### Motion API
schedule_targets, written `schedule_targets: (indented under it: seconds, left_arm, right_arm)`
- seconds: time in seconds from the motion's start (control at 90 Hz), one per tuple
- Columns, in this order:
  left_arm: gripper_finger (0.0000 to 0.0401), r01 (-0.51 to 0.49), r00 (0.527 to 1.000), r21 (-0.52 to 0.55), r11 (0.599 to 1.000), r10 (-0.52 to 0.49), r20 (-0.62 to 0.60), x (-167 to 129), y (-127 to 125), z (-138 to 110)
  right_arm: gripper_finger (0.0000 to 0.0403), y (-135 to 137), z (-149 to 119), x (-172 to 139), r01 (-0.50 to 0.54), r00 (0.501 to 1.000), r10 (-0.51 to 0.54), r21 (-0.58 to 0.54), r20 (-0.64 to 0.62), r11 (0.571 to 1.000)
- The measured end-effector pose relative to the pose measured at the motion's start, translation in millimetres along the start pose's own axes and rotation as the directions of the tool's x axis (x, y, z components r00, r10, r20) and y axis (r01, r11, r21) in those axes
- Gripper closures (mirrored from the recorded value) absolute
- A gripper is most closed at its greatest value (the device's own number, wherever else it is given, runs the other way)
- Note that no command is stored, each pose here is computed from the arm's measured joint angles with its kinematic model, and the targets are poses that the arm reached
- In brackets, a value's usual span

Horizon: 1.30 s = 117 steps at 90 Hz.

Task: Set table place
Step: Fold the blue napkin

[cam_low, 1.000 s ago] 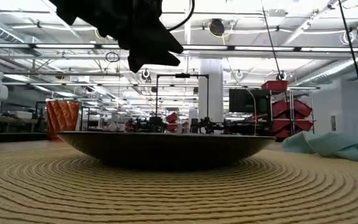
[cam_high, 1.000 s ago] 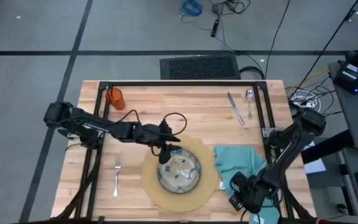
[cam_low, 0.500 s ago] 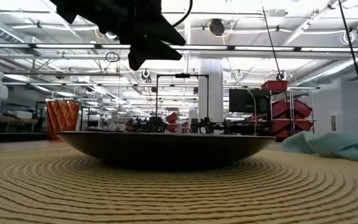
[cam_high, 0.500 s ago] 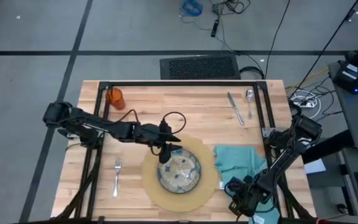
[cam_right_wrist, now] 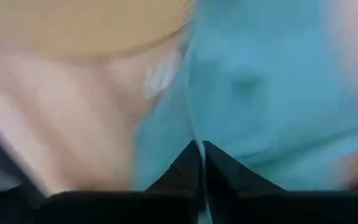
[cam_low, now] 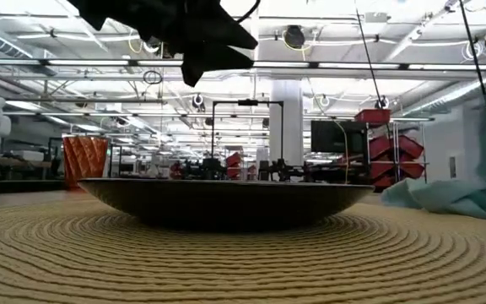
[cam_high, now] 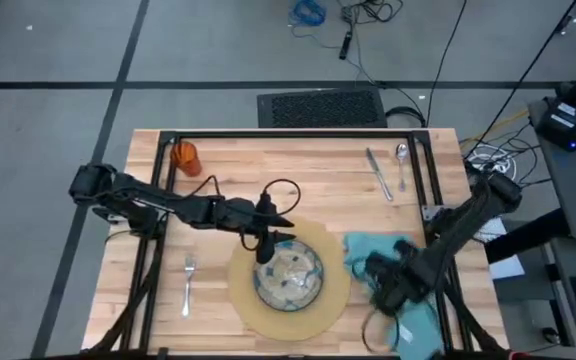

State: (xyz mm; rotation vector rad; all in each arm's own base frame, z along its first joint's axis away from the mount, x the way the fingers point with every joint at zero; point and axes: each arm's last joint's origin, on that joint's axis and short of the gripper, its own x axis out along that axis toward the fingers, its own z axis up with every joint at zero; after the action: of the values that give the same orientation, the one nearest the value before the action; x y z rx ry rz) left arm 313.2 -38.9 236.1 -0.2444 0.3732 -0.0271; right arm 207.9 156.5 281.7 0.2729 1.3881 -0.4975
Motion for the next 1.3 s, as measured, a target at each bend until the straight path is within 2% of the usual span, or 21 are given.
schedule_targets:
  seconds: [0.067,0.167,0.322,0.422,0.578,0.644,0.856,0.933,1.089,1.3]
  left_arm:
    - [0.0256,0.005,1.000,0.013,1.000,-0.005,0.007,-0.1,-1.3,0.4]
    - [0.0256,0.012,0.999,0.055,0.998,-0.014,0.032,-0.1,-2.6,2.7]
    - [0.0256,0.009,0.994,0.148,0.989,-0.026,0.110,3.9,-2.1,8.0]
    - [0.0256,-0.004,0.987,0.214,0.977,-0.030,0.156,12.5,3.2,8.1]
    - [0.0256,0.089,0.956,0.260,0.961,-0.155,0.247,22.7,16.1,14.6]
    - [0.0256,0.100,0.946,0.267,0.958,-0.175,0.272,30.6,20.6,11.5]
    - [0.0256,0.117,0.951,0.347,0.931,-0.206,0.231,69.4,16.7,-2.6]
    - [0.0256,0.103,0.959,0.348,0.932,-0.186,0.216,83.4,12.1,-5.7]
    - [0.0256,-0.035,0.965,0.393,0.919,-0.070,0.251,89.3,3.6,-6.9]
    - [0.0256,-0.057,0.966,0.392,0.918,-0.048,0.254,89.3,3.0,-7.6]
  right_arm:
    - [0.0403,-17.9,18.5,-18.2,0.017,0.998,-0.015,-0.025,0.053,1.000]
    - [0.0403,-38.6,45.0,-37.0,-0.036,0.990,0.045,-0.063,0.132,0.997]
    - [0.0403,-48.7,70.8,-44.6,-0.128,0.966,0.150,-0.116,0.209,0.985]
    - [0.0403,-44.1,69.8,-44.5,-0.180,0.963,0.204,-0.145,0.176,0.973]
    - [0.0403,-31.7,57.8,-47.6,-0.224,0.955,0.249,-0.157,0.161,0.962]
    - [0.0403,-28.1,53.4,-49.3,-0.239,0.951,0.263,-0.153,0.161,0.959]
    - [0.0403,-25.4,50.1,-50.8,-0.252,0.947,0.275,-0.148,0.164,0.956]
    - [0.0403,-25.9,50.4,-50.6,-0.250,0.948,0.273,-0.147,0.164,0.957]
    - [0.0403,-25.7,49.8,-50.7,-0.259,0.948,0.280,-0.140,0.152,0.956]
    - [0.0403,-27.1,48.2,-50.3,-0.258,0.953,0.274,-0.134,0.127,0.957]
